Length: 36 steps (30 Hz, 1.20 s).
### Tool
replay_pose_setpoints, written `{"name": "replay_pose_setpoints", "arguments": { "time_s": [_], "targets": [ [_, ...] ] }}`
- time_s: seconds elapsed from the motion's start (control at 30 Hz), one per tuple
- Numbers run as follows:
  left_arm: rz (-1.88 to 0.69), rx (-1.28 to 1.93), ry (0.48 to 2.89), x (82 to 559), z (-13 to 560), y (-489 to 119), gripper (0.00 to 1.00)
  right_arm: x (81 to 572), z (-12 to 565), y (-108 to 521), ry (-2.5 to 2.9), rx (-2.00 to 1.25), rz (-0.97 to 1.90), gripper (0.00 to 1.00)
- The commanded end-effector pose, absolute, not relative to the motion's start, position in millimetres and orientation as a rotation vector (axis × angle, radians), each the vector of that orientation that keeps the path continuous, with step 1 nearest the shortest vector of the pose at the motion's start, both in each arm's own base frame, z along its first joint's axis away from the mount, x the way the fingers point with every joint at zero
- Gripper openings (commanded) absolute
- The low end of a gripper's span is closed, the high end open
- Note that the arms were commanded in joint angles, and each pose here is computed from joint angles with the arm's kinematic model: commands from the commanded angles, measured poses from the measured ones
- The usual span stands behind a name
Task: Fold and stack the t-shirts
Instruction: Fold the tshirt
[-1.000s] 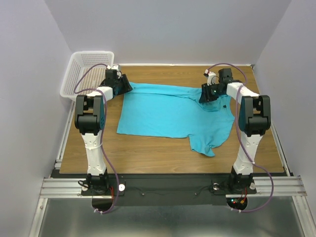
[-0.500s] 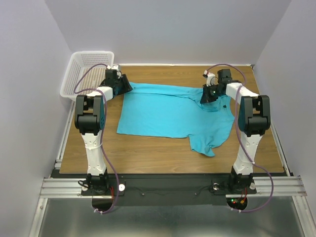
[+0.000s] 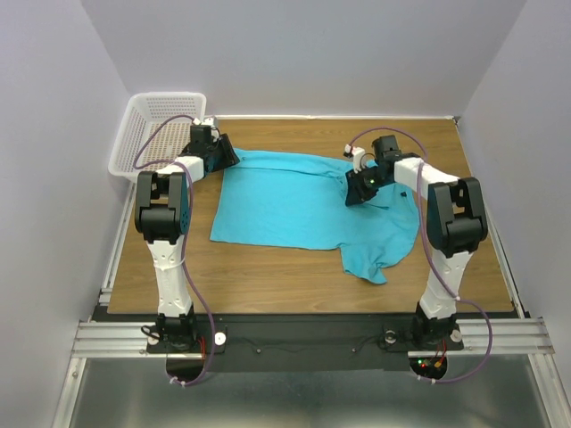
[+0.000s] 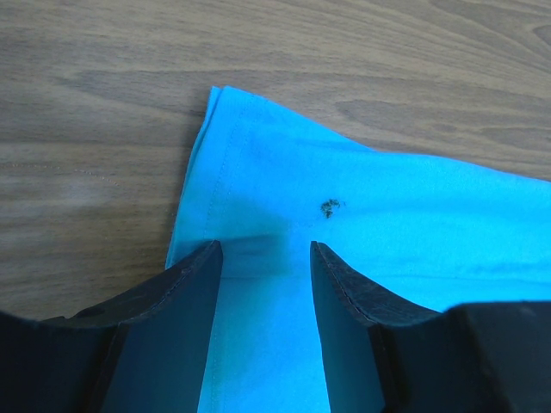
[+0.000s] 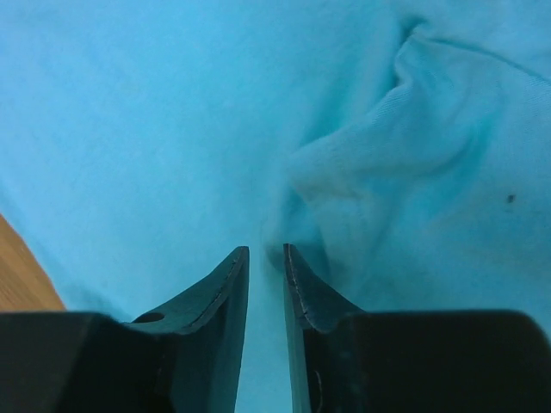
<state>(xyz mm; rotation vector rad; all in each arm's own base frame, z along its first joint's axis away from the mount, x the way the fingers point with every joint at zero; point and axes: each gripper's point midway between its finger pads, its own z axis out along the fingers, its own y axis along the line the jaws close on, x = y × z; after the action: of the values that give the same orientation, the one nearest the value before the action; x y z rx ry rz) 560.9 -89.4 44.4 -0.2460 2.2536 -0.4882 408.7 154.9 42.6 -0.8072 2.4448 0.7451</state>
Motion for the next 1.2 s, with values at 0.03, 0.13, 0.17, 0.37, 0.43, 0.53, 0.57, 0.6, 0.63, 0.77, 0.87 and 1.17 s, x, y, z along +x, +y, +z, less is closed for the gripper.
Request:
{"name": "replay_pose_setpoints", "arguments": {
  "time_s": [0.03, 0.13, 0.17, 0.37, 0.43, 0.53, 0.57, 0.6, 0.63, 0.77, 0.87, 1.17],
  "targets": [
    [-0.49, -0.242, 2.262, 564, 46, -86, 0.57, 401, 78, 146, 2.355, -0.896, 0.662, 0.3],
    [-0.495, -0.243, 2.261, 564, 46, -87, 0.57, 402, 91, 144, 2.328, -0.898, 0.628, 0.3],
    [-0.496, -0.24, 2.26, 564, 47, -87, 0.57, 408, 97, 142, 2.323, -0.878, 0.602, 0.3],
    [-0.498, -0.24, 2.263, 563, 46, -87, 0.57, 451, 106, 121, 2.38, -0.646, 0.477, 0.29],
    [-0.506, -0.238, 2.262, 563, 47, -88, 0.57, 466, 109, 110, 2.388, -0.545, 0.421, 0.3],
    [-0.514, -0.237, 2.262, 562, 47, -89, 0.57, 480, 109, 78, 2.412, -0.314, 0.362, 0.3],
    [-0.513, -0.239, 2.262, 562, 47, -88, 0.57, 479, 107, 65, 2.42, -0.257, 0.32, 0.32],
    [-0.514, -0.237, 2.262, 563, 47, -89, 0.57, 484, 109, 51, 2.401, -0.189, 0.3, 0.34],
    [-0.515, -0.236, 2.262, 563, 47, -89, 0.57, 483, 107, 44, 2.398, -0.154, 0.285, 0.35],
    [-0.517, -0.236, 2.26, 564, 47, -88, 0.57, 486, 100, 11, 2.4, -0.022, 0.253, 0.38],
    [-0.519, -0.236, 2.26, 563, 47, -88, 0.57, 493, 95, -5, 2.4, 0.034, 0.271, 0.38],
    [-0.526, -0.233, 2.259, 564, 47, -89, 0.57, 535, 102, -28, 2.332, 0.108, 0.324, 0.39]
  ]
}}
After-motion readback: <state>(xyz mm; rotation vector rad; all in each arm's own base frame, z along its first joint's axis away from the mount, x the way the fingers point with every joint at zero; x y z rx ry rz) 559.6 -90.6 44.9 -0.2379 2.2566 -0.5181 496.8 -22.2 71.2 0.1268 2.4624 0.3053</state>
